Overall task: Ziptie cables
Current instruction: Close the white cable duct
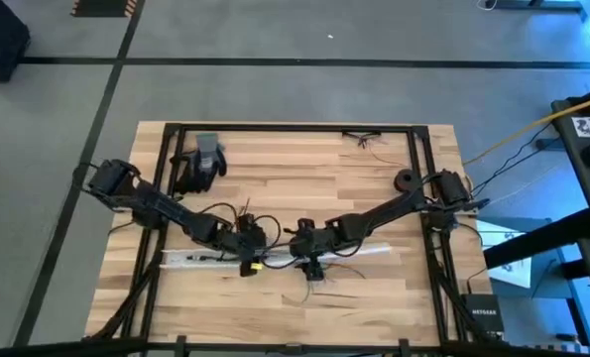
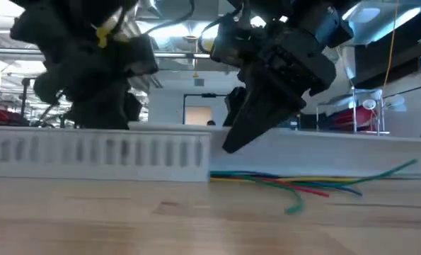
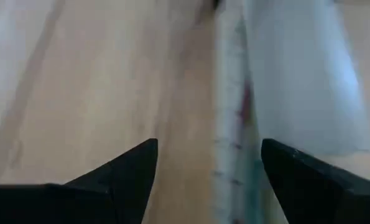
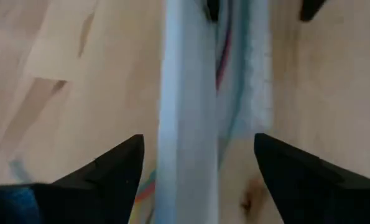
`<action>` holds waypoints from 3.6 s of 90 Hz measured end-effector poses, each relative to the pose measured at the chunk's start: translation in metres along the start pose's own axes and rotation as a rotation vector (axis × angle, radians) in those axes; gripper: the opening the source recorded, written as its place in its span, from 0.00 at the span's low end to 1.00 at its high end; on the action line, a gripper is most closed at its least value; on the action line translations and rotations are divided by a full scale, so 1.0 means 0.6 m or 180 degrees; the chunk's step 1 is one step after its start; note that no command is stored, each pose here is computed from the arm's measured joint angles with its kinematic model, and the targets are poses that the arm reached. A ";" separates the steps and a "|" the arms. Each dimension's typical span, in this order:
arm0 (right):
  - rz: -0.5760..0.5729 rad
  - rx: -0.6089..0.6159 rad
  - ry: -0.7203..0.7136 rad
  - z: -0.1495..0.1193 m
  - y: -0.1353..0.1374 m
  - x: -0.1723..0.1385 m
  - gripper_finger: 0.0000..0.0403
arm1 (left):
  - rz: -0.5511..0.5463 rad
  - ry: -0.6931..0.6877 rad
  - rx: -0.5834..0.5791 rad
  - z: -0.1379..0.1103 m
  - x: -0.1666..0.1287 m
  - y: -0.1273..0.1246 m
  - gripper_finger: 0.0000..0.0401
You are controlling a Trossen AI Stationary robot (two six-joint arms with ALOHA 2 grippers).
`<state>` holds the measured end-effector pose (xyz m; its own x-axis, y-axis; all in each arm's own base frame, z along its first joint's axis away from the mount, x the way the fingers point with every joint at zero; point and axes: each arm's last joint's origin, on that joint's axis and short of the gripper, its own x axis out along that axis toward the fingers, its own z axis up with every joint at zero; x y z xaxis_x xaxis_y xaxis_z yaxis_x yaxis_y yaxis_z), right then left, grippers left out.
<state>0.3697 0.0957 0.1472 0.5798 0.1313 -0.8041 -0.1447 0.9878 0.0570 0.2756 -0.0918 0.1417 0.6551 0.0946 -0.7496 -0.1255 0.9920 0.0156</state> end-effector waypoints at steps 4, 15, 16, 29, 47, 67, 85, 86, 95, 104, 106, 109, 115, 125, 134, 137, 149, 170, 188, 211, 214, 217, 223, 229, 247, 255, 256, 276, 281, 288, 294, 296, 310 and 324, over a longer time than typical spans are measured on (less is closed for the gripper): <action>-0.0056 0.0000 -0.0010 0.002 -0.001 -0.007 0.74 | -0.0010 -0.0064 -0.0026 0.005 -0.002 -0.001 0.70; -0.0144 -0.0002 0.0021 0.005 -0.002 -0.029 0.74 | 0.0008 -0.0020 -0.0006 0.001 0.000 0.000 0.70; -0.0146 -0.0001 0.0020 0.006 -0.002 -0.031 0.74 | 0.0007 -0.0024 -0.0005 0.001 0.000 0.000 0.70; -0.0110 0.0003 0.0067 0.006 -0.002 -0.044 0.74 | -0.0002 -0.0073 -0.0016 0.004 -0.001 -0.001 0.70; 0.0094 -0.0016 0.0286 -0.009 0.006 -0.025 0.73 | -0.0005 -0.0074 -0.0013 0.004 -0.002 -0.001 0.70; -0.0370 -0.0139 0.0392 -0.025 0.015 -0.004 0.46 | -0.0009 -0.0080 -0.0019 0.004 -0.002 -0.001 0.70; -0.0802 -0.0588 0.0401 -0.018 0.056 -0.023 0.05 | -0.0007 -0.0089 -0.0039 0.005 -0.002 -0.001 0.70; -0.0831 -0.0613 0.0407 -0.017 0.059 -0.025 0.04 | -0.0007 -0.0091 -0.0040 0.005 -0.002 -0.001 0.70; -0.1184 -0.0778 0.0462 -0.010 0.080 -0.040 0.07 | -0.0011 -0.0104 -0.0055 0.009 -0.003 -0.001 0.70; -0.1424 -0.0863 0.0484 -0.007 0.094 -0.051 0.08 | -0.0035 -0.0175 -0.0079 0.024 -0.013 -0.003 0.70; -0.1481 -0.0882 0.0483 -0.007 0.098 -0.054 0.07 | -0.0041 -0.0191 -0.0083 0.028 -0.018 -0.003 0.70; -0.1573 -0.0917 0.0478 -0.007 0.103 -0.057 0.06 | -0.0035 -0.0200 -0.0088 0.033 -0.024 -0.002 0.70; -0.1745 -0.0993 0.0433 -0.007 0.115 -0.063 0.03 | -0.0051 -0.0235 -0.0111 0.046 -0.040 -0.002 0.70; -0.1919 -0.0920 0.0297 -0.006 0.122 -0.066 0.04 | -0.0064 -0.0264 -0.0260 0.057 -0.071 0.004 0.70; -0.2069 -0.0820 0.0167 -0.006 0.127 -0.068 0.06 | -0.0068 -0.0320 -0.0409 0.062 -0.097 0.012 0.70; -0.2130 -0.0807 0.0124 -0.005 0.127 -0.069 0.06 | -0.0062 -0.0338 -0.0446 0.063 -0.104 0.015 0.70; -0.2148 -0.0752 0.0037 0.002 0.119 -0.056 0.03 | -0.0023 -0.0292 -0.0450 0.060 -0.118 0.021 0.70; -0.2040 -0.0740 0.0135 -0.004 0.101 -0.005 0.05 | 0.0221 0.0253 -0.0582 0.029 -0.119 0.031 0.70; -0.1848 -0.0737 0.0125 -0.003 0.107 -0.003 0.04 | 0.0217 0.0257 -0.0548 0.024 -0.122 0.022 0.70; -0.1713 -0.0721 0.0098 -0.002 0.113 -0.002 0.04 | 0.0171 0.0130 -0.0620 0.026 -0.122 0.010 0.70; -0.1723 -0.0720 0.0087 -0.002 0.113 -0.002 0.04 | 0.0139 0.0087 -0.0628 0.027 -0.122 0.007 0.70; -0.1724 -0.0716 0.0075 -0.001 0.113 -0.002 0.04 | 0.0092 0.0035 -0.0630 0.029 -0.123 0.002 0.70; -0.1724 -0.0719 0.0075 -0.001 0.113 -0.002 0.04 | -0.0005 -0.0058 -0.0595 0.031 -0.126 -0.009 0.70; -0.1777 -0.0732 0.0090 -0.002 0.112 -0.003 0.04 | -0.0120 -0.0161 -0.0540 0.032 -0.130 -0.021 0.70; -0.2278 -0.0909 0.0205 -0.019 0.126 -0.029 0.04 | 0.0067 -0.0482 -0.0516 0.027 -0.141 -0.046 0.70; -0.2429 -0.0919 0.0141 -0.022 0.135 -0.039 0.04 | 0.0160 -0.0509 -0.0506 0.025 -0.136 -0.048 0.70; -0.2425 -0.0919 0.0139 -0.022 0.136 -0.040 0.04 | 0.0165 -0.0508 -0.0491 0.025 -0.135 -0.048 0.70; -0.2395 -0.0921 0.0141 -0.021 0.135 -0.039 0.04 | 0.0282 -0.0562 -0.0044 0.035 -0.101 -0.045 0.70; -0.2391 -0.0921 0.0136 -0.021 0.136 -0.039 0.04 | 0.0303 -0.0581 0.0070 0.037 -0.093 -0.045 0.70; -0.2387 -0.0922 0.0131 -0.021 0.137 -0.039 0.04 | 0.0330 -0.0615 0.0203 0.041 -0.084 -0.044 0.68; -0.2360 -0.0919 0.0140 -0.021 0.137 -0.039 0.04 | 0.0336 -0.0658 0.0318 0.044 -0.082 -0.044 0.63; -0.2344 -0.0915 0.0146 -0.021 0.137 -0.039 0.04 | 0.0342 -0.0672 0.0356 0.045 -0.081 -0.043 0.60; -0.2288 -0.0899 0.0080 -0.017 0.139 -0.037 0.04 | 0.0413 -0.0662 0.0558 0.050 -0.077 -0.034 0.36; -0.2271 -0.0851 -0.0089 -0.005 0.137 -0.034 0.05 | 0.0475 -0.0617 0.0706 0.053 -0.071 -0.025 0.09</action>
<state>0.3436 0.1738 0.1666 0.6250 -0.5260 -0.5768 0.0856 0.7807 -0.6190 0.2733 -0.1079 0.1944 0.7739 0.2333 -0.5887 -0.0792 0.9580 0.2754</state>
